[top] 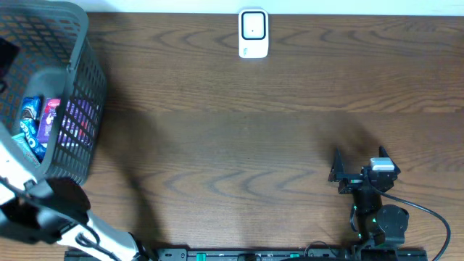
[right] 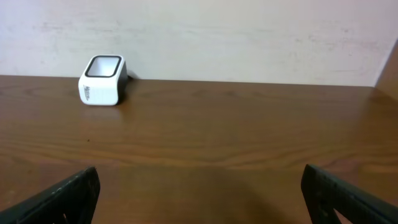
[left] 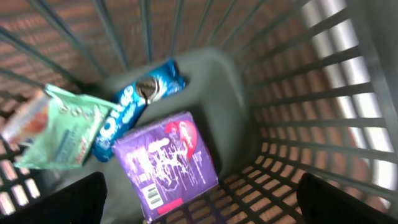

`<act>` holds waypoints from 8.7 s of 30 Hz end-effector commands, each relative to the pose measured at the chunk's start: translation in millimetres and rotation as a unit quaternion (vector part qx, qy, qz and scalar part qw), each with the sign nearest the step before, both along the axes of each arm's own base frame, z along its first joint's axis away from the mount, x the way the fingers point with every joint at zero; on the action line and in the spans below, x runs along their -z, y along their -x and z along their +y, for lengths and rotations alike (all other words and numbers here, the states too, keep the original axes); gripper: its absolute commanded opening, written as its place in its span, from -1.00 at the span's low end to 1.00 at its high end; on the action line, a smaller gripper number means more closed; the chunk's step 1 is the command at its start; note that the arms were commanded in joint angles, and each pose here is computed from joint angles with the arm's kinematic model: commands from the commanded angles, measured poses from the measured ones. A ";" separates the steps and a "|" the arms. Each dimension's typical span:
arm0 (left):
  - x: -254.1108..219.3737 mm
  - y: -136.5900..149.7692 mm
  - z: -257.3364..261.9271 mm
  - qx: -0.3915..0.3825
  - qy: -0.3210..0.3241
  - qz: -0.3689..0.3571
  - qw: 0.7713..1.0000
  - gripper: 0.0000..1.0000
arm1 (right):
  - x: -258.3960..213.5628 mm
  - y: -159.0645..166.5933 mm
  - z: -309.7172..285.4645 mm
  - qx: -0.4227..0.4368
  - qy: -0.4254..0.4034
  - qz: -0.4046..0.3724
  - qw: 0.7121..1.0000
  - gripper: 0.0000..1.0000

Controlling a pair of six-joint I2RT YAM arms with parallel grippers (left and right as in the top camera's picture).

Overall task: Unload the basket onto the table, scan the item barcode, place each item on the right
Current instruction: 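Reach the left gripper into the basket and grasp the purple Carefree pack, then lift the purple pack out and place it near the scanner, then reach the left gripper into the basket and grasp the green wipes pack, then carry the green wipes pack out and set it left of the purple pack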

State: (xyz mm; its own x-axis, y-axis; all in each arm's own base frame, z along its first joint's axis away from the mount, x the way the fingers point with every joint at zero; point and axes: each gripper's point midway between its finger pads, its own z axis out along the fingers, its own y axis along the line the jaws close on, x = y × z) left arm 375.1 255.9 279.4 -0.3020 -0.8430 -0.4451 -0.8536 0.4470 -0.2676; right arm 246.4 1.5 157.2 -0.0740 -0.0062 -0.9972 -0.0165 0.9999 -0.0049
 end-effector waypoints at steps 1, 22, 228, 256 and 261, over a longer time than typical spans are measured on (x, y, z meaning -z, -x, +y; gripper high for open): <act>33.4 -13.0 -5.8 -0.010 0.028 0.031 0.999 0.96 | 0.5 0.3 1.7 -0.003 -0.007 0.000 1.000 0.98; 184.8 -1.1 -19.6 -0.094 0.095 0.246 0.960 0.96 | 0.5 0.3 1.7 -0.003 -0.007 0.000 1.000 0.99; 193.0 -71.9 -537.4 0.566 0.054 -0.045 0.821 -0.21 | 0.5 0.3 1.7 -0.003 -0.007 0.000 1.000 0.99; -99.5 1.5 -97.3 0.064 -0.235 -0.202 0.949 0.59 | 0.5 0.3 1.7 -0.003 -0.007 0.000 1.000 0.98; -61.2 47.7 2.8 -0.056 -0.233 -0.116 0.964 0.59 | 0.5 0.3 1.7 -0.003 -0.007 0.000 1.000 0.99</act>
